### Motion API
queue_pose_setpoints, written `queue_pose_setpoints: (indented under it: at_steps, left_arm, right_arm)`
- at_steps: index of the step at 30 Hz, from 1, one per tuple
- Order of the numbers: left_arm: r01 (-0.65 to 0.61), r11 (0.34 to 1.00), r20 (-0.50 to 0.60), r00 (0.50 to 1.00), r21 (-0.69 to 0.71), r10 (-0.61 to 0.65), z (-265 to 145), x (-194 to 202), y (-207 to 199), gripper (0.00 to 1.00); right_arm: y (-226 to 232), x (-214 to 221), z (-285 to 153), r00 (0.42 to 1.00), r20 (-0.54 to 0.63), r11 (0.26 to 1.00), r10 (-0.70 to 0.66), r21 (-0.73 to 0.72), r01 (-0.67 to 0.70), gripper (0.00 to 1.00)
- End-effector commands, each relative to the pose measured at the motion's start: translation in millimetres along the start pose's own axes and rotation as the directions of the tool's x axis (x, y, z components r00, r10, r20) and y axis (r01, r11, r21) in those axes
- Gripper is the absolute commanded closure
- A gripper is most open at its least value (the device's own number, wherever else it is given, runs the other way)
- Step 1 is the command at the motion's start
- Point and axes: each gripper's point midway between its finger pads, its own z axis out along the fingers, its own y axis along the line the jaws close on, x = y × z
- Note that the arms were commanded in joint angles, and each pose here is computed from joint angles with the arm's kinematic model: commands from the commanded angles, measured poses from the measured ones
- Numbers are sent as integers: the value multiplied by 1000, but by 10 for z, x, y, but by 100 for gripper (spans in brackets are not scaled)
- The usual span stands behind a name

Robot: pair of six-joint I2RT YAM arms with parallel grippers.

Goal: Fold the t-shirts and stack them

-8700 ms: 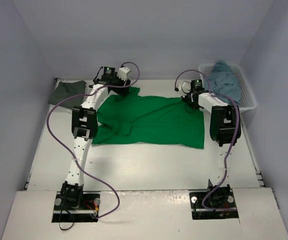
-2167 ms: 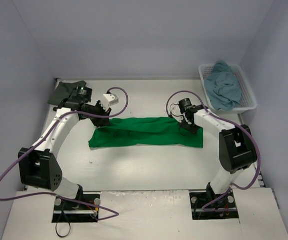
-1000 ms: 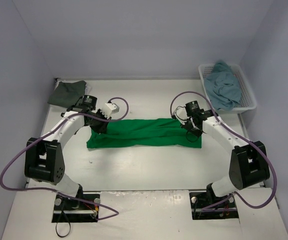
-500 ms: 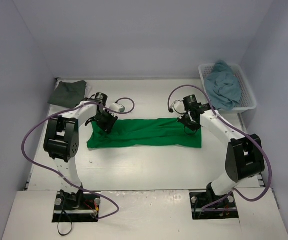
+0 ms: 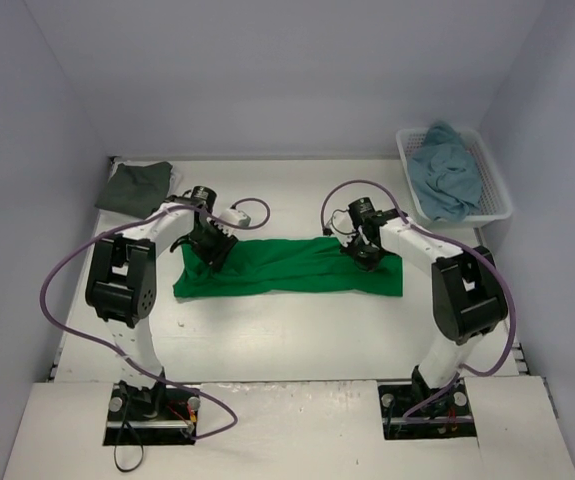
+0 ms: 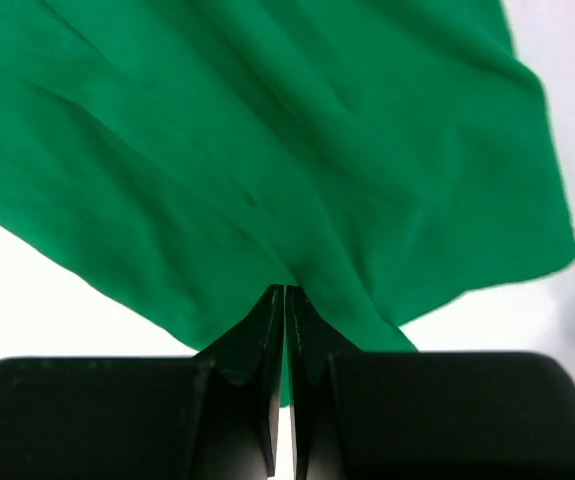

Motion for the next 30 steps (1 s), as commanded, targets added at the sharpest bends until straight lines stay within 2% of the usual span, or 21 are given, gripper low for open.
queue_pose_setpoints:
  at_steps: [1, 6, 7, 9, 12, 15, 16, 19, 24, 30]
  left_arm:
    - [-31, 996, 70, 997, -78, 36, -385, -193, 18, 64]
    - [-43, 989, 94, 994, -140, 57, -529, -233, 80, 63]
    - [-45, 988, 102, 993, -148, 60, -557, -248, 85, 56]
    - [-43, 986, 130, 989, -160, 64, -636, -300, 80, 53]
    - [-24, 986, 185, 981, -166, 55, -727, -380, 52, 50]
    - [-7, 989, 242, 969, -151, 44, -774, -428, -23, 45]
    - [-5, 989, 256, 966, -145, 42, -750, -427, -40, 44]
    - [-14, 988, 287, 956, -155, 58, -783, -440, -55, 44]
    - [-26, 988, 309, 948, -150, 72, -792, -423, -87, 44]
    - [-35, 992, 320, 945, -122, 73, -729, -435, -119, 44]
  right_arm:
    - [-11, -235, -60, 998, 59, 1000, 29, -4, -29, 100]
    - [7, -256, -71, 997, 66, 999, 42, -9, -42, 100]
    - [5, -257, -91, 997, 70, 999, 42, -7, -42, 100]
    - [-13, -272, -135, 996, 81, 999, 38, 6, -38, 99]
    - [-76, -307, -212, 994, 103, 999, 27, 32, -30, 93]
    - [-171, -419, -358, 988, 154, 997, 30, 65, -40, 82]
    - [-210, -459, -405, 985, 171, 996, 33, 78, -47, 77]
    - [-333, -584, -518, 975, 217, 990, 56, 114, -82, 72]
    - [-414, -705, -613, 960, 266, 983, 90, 131, -129, 66]
    - [-333, -543, -455, 973, 217, 988, 82, 113, -109, 62]
